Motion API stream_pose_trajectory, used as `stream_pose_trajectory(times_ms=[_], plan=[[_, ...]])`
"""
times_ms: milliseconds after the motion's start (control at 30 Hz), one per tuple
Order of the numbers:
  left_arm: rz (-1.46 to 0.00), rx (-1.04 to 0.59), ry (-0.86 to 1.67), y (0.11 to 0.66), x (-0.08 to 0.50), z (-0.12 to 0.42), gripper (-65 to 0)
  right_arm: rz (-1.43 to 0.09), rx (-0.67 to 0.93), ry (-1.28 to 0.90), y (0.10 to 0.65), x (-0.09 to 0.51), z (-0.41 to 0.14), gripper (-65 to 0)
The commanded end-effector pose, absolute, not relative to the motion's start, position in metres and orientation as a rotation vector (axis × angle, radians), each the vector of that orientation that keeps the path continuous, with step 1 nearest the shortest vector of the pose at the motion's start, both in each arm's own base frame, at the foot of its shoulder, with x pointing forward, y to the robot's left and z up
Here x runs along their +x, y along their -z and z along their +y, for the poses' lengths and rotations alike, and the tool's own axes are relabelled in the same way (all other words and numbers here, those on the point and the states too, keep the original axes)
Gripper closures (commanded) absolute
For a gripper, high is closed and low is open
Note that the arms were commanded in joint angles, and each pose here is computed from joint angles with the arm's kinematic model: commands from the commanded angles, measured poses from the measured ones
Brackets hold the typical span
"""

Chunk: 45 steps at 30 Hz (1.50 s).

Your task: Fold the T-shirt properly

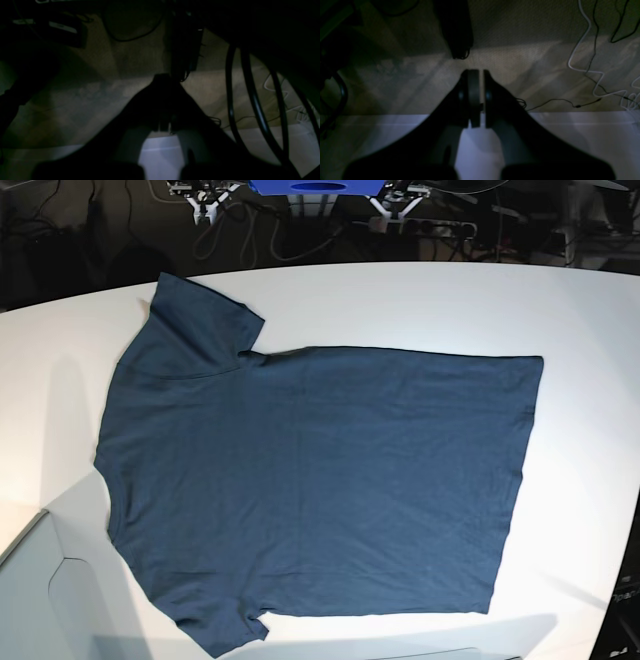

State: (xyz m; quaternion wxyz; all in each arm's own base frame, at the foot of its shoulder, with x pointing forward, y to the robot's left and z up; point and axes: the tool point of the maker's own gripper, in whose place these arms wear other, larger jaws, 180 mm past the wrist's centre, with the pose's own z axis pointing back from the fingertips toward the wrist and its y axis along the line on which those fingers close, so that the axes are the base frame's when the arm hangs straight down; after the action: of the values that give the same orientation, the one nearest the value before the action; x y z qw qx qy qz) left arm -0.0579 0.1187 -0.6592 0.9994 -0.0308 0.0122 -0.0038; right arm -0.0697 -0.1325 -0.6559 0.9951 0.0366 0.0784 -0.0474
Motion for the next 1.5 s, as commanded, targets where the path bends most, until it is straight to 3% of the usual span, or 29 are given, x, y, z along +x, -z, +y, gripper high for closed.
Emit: stream_pose_trajectory(times_ms=[0,867,1100,1467], plan=[[0.031,-0.060,0.010,0.659,-0.062,0.119,0.0,0.168,0.094,0.084,0.655,-0.075,-0.131,-0.1],[0.040,-0.059,0.006,0.657,-0.075,0.120,0.0,0.193,0.095,0.086,0.652,-0.095,-0.130,-0.1],[-0.056,-0.041,0.015,0.637,-0.084,0.134,0.0,0.132,0.096,0.045,0.629,-0.103,-0.137,-0.1],[-0.267,-0.020,0.093,0.565,-0.076,0.157,0.0,-0.025,0.087,-0.076,0.546,-0.087,-0.153,-0.1]])
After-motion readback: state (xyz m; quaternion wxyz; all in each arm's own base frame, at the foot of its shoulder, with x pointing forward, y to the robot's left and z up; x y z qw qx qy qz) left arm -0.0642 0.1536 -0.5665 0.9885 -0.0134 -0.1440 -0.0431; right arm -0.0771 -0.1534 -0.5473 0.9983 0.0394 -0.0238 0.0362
